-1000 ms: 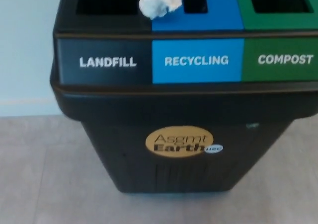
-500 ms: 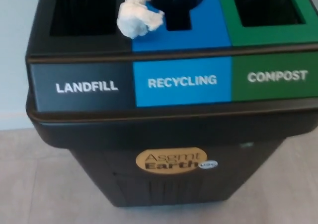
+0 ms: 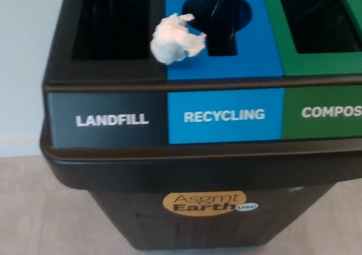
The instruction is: The robot walks towards the trash can and uses its left hand to grab the trash lying on trashcan and throw it inside
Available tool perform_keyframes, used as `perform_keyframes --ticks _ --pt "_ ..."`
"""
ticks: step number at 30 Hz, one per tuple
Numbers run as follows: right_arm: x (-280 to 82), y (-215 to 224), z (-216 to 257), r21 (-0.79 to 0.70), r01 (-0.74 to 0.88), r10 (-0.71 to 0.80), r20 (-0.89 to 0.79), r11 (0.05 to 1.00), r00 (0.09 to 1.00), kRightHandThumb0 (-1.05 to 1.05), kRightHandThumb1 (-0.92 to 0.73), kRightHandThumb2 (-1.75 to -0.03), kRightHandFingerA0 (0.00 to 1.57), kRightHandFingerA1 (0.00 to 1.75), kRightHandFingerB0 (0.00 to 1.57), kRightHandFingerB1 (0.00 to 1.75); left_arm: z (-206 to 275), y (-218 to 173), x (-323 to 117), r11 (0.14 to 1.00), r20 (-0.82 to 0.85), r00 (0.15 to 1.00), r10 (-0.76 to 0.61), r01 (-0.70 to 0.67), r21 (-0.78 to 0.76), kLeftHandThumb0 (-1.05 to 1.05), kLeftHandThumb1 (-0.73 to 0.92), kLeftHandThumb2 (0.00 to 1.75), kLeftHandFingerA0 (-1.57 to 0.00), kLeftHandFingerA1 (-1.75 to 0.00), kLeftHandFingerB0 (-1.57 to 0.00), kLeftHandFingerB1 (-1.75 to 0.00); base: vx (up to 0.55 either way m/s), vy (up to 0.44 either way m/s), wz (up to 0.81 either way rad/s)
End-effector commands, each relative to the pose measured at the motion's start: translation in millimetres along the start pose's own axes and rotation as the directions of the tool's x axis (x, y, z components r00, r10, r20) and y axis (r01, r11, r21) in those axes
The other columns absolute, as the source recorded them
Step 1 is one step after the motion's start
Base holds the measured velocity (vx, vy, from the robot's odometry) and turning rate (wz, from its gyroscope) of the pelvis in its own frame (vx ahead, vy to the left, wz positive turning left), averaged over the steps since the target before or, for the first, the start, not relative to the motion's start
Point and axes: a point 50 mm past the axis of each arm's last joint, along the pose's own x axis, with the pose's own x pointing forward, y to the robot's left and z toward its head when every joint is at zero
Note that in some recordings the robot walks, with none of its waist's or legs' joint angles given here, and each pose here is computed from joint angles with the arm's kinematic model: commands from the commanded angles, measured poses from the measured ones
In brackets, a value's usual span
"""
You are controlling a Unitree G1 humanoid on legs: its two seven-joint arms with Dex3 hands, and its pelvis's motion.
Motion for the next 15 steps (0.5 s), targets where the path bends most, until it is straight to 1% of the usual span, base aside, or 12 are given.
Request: perform_keyframes --ticks 1,2,7,8,9,13,15 --pt "-1.6 -9.8 -2.2 -0.016 0.030 -0.030 0.003 0.999 1.000 -0.58 -0.59 -0.58 0.16 0.47 0.23 0.34 5.5 5.7 0.5 1.000 0.046 0.999 0.016 -0.017 0.015 -0.01 0.27 0.75 -0.39 -0.64 -0.37 -0.61 -0.09 -0.151 0.29" --pt "-0.8 -11.2 -1.5 -0.013 0.035 -0.035 0.000 0.999 0.999 -0.60 -0.60 -0.58 0.15 0.49 0.23 0.36 3.8 6.0 -0.7 1.000 0.040 0.999 0.019 -0.020 0.013 -0.02 0.42 0.51 -0.39 -0.56 -0.42 -0.51 -0.10 -0.142 -0.09" --pt "-0.8 -11.8 -1.8 0.003 0.036 -0.036 -0.003 0.999 0.999 -0.60 -0.60 -0.58 0.15 0.48 0.23 0.36 2.9 7.0 -0.9 1.000 0.041 0.999 0.016 -0.016 0.009 -0.02 0.42 0.51 -0.37 -0.56 -0.41 -0.52 0.02 -0.065 -0.02" --pt "-1.2 -13.7 -2.7 -0.008 0.042 -0.042 -0.007 0.999 0.999 -0.59 -0.59 -0.58 0.16 0.47 0.22 0.33 2.2 7.1 -1.4 1.000 0.050 0.999 0.014 -0.012 -0.027 0.02 0.43 0.52 -0.39 -0.60 -0.36 -0.52 0.04 0.028 -0.08" --pt "-1.3 -14.5 -3.0 -0.012 0.045 -0.045 -0.009 0.999 0.999 -0.59 -0.59 -0.58 0.16 0.47 0.22 0.33 1.8 7.2 -1.7 0.999 0.054 0.998 0.013 -0.011 -0.043 0.02 0.43 0.52 -0.39 -0.60 -0.36 -0.52 0.00 0.000 0.00" --pt "-0.9 -14.1 -2.3 -0.013 0.044 -0.044 -0.007 0.999 0.999 -0.59 -0.59 -0.58 0.16 0.47 0.22 0.33 1.5 8.0 -1.9 0.999 0.055 0.998 0.014 -0.012 -0.046 0.02 0.43 0.52 -0.39 -0.60 -0.36 -0.52 0.05 0.138 -0.05" --pt "-1.7 -17.4 -3.6 -0.006 0.058 -0.058 -0.014 0.998 0.998 -0.60 -0.60 -0.58 0.15 0.48 0.22 0.35 3.2 7.1 -2.2 0.999 0.061 0.998 0.014 -0.011 -0.046 0.03 0.45 0.53 -0.36 -0.58 -0.37 -0.53 -0.06 0.254 0.37"
